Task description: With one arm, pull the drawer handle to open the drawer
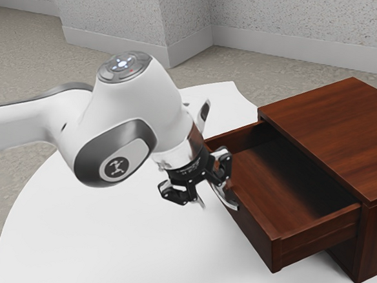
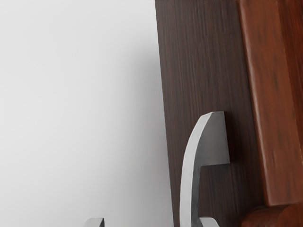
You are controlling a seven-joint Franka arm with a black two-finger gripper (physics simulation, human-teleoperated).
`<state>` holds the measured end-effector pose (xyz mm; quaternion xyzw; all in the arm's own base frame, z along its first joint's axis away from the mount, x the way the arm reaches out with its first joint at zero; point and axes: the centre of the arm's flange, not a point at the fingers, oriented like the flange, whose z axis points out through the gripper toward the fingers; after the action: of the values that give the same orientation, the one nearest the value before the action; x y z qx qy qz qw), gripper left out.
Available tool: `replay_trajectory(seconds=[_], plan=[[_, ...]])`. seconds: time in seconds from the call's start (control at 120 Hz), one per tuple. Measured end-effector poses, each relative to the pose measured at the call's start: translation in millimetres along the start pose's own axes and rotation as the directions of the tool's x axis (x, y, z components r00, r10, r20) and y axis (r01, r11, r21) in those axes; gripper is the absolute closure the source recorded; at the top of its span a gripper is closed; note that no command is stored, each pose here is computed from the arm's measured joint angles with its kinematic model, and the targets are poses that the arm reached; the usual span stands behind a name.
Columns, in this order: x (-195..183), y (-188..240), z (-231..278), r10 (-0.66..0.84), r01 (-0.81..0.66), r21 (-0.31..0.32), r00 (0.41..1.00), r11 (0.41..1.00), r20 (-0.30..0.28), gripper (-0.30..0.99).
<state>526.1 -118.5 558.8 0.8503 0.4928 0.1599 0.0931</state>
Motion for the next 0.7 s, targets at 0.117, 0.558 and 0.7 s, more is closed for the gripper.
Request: replay_trajectory(seconds=[0.117, 0.558, 0.7], plan=[[0.0, 0.3, -9.5, 0.006, -0.006, -0.016, 1.000, 1.000, -0.011, 0.48], [123.2, -35.7, -193.1, -0.364, 0.364, 0.095, 0.931, 0.927, -0.019, 0.14], [133.2, -65.7, -175.7, -0.433, 0.429, 0.253, 0.900, 0.867, -0.044, 0.07]])
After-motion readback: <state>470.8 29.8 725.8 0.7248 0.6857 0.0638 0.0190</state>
